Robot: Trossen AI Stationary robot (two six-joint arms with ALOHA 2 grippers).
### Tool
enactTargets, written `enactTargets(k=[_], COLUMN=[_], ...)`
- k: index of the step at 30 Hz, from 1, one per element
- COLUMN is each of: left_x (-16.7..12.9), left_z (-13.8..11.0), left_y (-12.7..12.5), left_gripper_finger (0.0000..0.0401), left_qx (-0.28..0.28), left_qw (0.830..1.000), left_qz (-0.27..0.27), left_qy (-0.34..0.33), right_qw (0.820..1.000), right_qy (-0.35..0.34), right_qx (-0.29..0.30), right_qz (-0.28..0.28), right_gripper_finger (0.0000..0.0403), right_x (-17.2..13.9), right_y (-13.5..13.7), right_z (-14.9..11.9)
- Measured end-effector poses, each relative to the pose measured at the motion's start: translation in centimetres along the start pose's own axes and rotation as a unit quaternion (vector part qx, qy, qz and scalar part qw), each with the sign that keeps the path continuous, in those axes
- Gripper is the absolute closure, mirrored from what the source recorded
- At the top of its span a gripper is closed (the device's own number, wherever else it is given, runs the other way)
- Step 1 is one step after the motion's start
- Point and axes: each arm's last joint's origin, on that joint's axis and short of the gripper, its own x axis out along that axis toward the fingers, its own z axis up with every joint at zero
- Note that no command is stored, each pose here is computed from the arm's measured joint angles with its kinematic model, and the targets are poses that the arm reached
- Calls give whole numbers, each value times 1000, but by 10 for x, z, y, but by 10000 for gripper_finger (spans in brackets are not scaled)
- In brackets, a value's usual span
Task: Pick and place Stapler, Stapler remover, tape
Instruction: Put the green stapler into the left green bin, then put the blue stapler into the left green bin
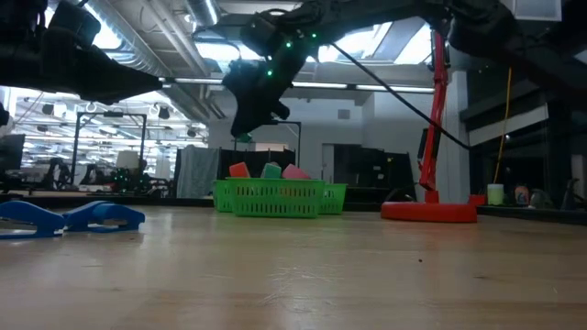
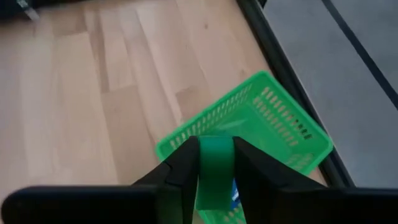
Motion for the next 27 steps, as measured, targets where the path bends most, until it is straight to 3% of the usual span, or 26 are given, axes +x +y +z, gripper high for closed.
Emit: enactTargets(k=[16,21,27], left_x=[0,0,0], left_z=[0,0,0], left_y=[0,0,0], left_gripper_finger=[274,274,274], left_qx=[0,0,0], left_qw=[1000,1000,1000], left_qz=[0,0,0], left_qy=[0,0,0], right_qw=[1000,998,998], right_qy=[20,26,40], right_qx=[23,45,23], right_qz=[8,18,50], right_gripper_finger=[223,209,212], right_x=[19,26,31], right_y=[1,12,38], right_z=[-9,-12,-18])
